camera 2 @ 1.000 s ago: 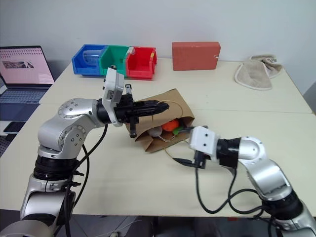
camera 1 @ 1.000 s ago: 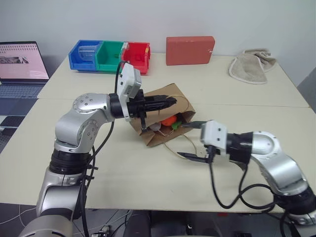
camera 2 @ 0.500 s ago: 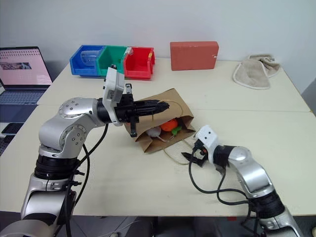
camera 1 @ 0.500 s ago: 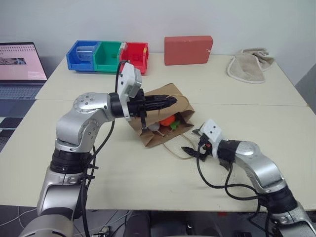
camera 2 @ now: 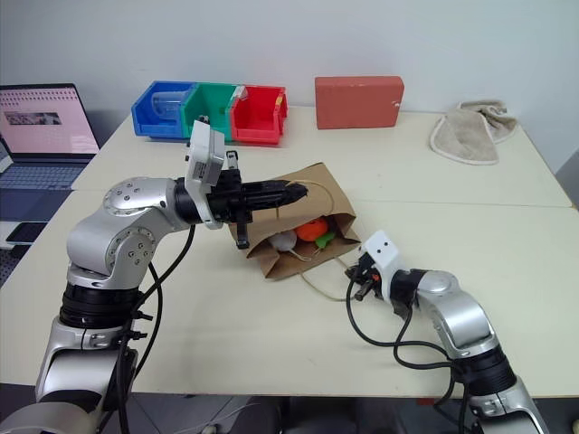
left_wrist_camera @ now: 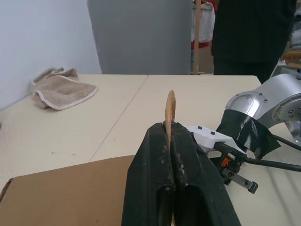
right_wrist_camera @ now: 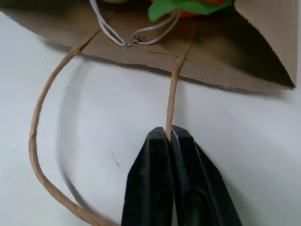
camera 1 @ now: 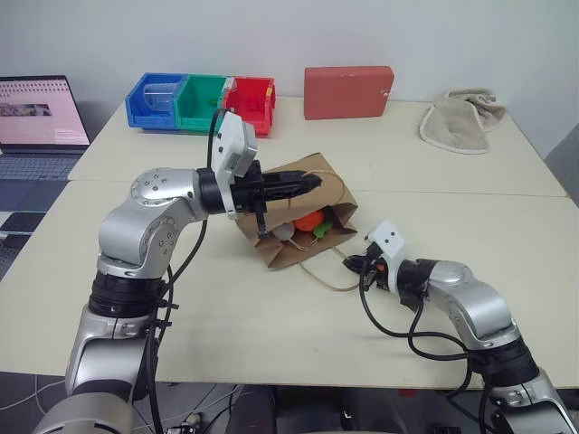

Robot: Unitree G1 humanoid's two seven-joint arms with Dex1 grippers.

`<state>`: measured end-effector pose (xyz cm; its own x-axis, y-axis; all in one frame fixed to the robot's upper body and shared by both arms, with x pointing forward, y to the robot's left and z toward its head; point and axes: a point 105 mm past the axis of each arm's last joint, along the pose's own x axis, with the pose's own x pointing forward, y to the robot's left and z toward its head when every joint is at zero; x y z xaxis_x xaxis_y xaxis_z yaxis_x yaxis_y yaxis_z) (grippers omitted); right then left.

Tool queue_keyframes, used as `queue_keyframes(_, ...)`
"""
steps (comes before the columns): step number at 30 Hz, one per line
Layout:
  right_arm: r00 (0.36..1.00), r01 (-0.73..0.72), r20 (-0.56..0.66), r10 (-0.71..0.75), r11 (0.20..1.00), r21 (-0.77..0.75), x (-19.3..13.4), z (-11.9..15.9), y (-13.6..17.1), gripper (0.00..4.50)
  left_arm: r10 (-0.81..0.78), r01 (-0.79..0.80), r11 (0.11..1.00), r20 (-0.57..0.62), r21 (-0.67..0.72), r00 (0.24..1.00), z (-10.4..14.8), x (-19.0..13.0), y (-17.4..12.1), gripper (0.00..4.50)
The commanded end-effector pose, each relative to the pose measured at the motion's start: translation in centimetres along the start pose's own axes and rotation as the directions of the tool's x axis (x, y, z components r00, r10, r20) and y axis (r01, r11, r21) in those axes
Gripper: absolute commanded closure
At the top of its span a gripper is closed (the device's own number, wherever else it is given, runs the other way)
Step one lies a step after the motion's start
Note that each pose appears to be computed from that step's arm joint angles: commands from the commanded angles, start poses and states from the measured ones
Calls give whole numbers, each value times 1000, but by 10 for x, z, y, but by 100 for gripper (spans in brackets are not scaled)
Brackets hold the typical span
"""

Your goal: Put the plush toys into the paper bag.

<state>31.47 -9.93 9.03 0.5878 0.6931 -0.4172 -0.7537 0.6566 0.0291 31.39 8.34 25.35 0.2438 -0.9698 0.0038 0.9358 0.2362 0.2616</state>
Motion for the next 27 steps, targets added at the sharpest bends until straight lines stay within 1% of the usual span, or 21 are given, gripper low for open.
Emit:
queue_keyframes(1, 992, -29, 128, 19, 997, 73, -14, 34, 1, 448, 9, -12, 999, 55, 48, 998, 21, -2, 3, 450)
queue_keyframes(3, 979, -51, 201, 24, 991, 126, -27, 55, -2, 448, 27, -32, 998, 92, 49, 995, 31, -1, 7, 450)
queue_keyframes(4, 971, -62, 236, 27, 988, 141, -36, 67, -3, 448, 38, -44, 998, 127, 45, 991, 39, -1, 10, 450)
queue_keyframes(7, 957, -83, 289, 32, 983, 164, -52, 86, -5, 448, 51, -58, 998, 184, 33, 982, 54, 0, 15, 450)
queue_keyframes(10, 935, -94, 352, 40, 986, 139, -83, 121, -13, 448, 73, -80, 997, 250, 19, 965, 73, 1, 26, 450)
queue_keyframes(13, 928, -86, 372, 27, 986, 143, -100, 140, -19, 448, 82, -87, 996, 255, 9, 963, 77, 4, 35, 450)
queue_keyframes(16, 930, -83, 366, 17, 983, 165, -106, 148, -25, 448, 78, -80, 997, 231, 1, 970, 68, 12, 43, 450)
queue_keyframes(17, 937, -61, 348, -4, 982, 177, -106, 147, -29, 448, 81, -81, 997, 225, -10, 971, 64, 15, 47, 450)
queue_keyframes(21, 945, -74, 327, 8, 979, 190, -99, 143, -28, 448, 75, -73, 997, 200, -17, 977, 51, 24, 55, 450)
queue_keyframes(23, 954, -44, 299, -23, 975, 216, -92, 138, -31, 448, 73, -69, 997, 193, -24, 978, 46, 27, 58, 450)
queue_keyframes(26, 948, -13, 313, -62, 972, 233, -89, 139, -35, 448, 76, -72, 997, 159, -31, 984, 39, 31, 62, 450)
queue_keyframes(27, 943, -24, 329, -57, 971, 236, -90, 142, -35, 410, 69, -66, 997, 150, -28, 986, 38, 31, 61, 431)
